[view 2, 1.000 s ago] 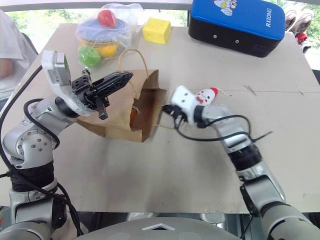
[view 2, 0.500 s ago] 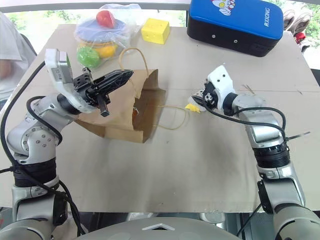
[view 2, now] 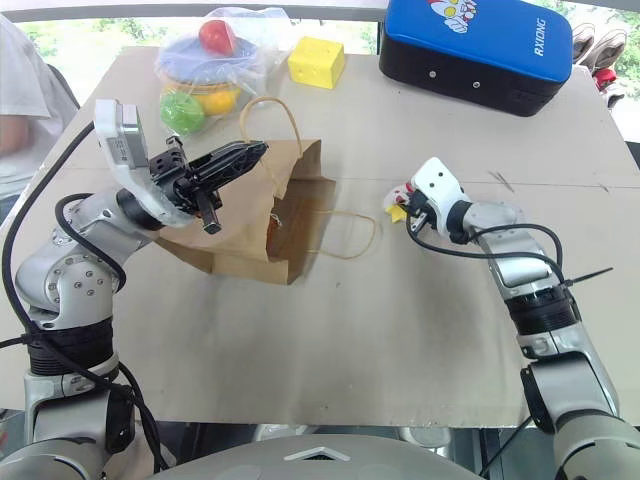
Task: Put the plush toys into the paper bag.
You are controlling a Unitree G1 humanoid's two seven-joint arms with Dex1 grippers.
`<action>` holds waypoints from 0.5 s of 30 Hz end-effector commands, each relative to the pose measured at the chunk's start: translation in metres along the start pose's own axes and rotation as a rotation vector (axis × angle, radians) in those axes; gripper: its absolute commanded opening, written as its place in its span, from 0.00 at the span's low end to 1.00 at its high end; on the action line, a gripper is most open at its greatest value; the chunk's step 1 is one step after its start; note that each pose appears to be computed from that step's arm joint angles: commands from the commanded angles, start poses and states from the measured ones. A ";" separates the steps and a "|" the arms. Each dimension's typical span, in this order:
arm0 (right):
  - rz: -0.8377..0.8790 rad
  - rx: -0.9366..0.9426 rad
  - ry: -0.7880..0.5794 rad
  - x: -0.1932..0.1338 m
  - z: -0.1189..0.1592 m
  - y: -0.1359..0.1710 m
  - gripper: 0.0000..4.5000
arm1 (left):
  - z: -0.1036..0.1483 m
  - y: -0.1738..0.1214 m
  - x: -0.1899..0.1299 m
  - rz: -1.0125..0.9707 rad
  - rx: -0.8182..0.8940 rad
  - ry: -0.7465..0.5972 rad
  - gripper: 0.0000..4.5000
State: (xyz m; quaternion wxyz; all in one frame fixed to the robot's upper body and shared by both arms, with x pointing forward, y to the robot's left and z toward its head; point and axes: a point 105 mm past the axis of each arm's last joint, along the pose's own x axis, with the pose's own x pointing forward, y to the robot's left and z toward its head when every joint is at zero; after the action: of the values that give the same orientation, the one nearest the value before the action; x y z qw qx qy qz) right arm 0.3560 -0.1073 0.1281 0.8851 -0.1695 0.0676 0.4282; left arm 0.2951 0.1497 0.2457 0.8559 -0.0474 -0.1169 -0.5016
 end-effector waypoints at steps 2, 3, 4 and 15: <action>0.104 -0.107 -0.256 -0.005 0.072 0.023 0.01 | 0.016 -0.012 0.004 -0.061 0.006 -0.053 0.00; 0.159 -0.140 -0.273 0.000 0.079 0.036 0.01 | 0.017 -0.013 0.005 -0.073 0.000 -0.055 0.00; 0.210 -0.165 -0.286 0.004 0.084 0.048 0.01 | 0.017 -0.014 0.006 -0.081 -0.001 -0.056 0.00; 0.529 -0.304 -0.351 0.060 0.103 0.120 0.01 | 0.021 -0.033 0.023 -0.158 -0.028 -0.094 0.00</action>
State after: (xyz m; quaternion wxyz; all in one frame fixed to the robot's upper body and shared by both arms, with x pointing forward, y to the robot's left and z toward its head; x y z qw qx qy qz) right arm 0.2970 0.0356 0.1691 0.7154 -0.1834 -0.0696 0.6706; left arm 0.2848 0.1262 0.2599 0.8218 -0.0833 -0.1316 -0.5481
